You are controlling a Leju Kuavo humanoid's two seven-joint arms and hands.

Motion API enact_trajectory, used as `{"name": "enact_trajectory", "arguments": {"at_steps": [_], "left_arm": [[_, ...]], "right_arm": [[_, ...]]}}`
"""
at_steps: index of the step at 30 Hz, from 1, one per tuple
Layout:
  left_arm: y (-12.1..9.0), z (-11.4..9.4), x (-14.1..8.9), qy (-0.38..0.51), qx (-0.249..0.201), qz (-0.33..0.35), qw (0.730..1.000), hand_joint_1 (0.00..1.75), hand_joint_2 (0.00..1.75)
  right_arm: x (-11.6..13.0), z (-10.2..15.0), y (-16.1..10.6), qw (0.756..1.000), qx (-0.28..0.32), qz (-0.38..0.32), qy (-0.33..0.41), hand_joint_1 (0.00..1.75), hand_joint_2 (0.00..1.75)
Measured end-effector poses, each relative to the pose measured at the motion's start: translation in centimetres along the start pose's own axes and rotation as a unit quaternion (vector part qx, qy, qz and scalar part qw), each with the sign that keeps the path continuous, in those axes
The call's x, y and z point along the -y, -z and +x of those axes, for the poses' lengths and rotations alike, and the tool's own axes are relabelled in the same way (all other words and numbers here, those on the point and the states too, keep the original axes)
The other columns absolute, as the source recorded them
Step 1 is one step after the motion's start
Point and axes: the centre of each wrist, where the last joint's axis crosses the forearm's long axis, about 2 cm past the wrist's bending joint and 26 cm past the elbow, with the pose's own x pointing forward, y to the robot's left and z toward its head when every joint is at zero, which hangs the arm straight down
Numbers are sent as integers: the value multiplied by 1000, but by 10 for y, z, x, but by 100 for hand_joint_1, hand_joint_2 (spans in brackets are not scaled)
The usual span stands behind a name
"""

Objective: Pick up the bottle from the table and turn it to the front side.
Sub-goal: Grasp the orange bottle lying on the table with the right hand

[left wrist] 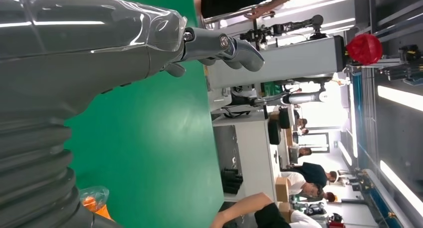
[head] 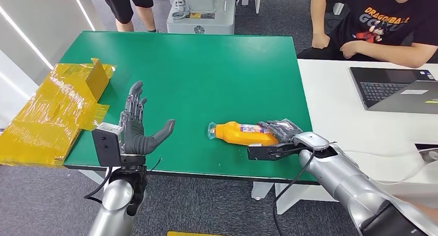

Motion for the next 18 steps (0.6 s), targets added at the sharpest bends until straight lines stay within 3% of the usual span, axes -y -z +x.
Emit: {"name": "enact_trajectory", "arguments": {"at_steps": [18], "left_arm": [[-2, 0, -1, 0, -1, 1, 1000, 0, 175]], "right_arm": [[0, 0, 0, 1000, 1, -1, 0, 175, 175]]}}
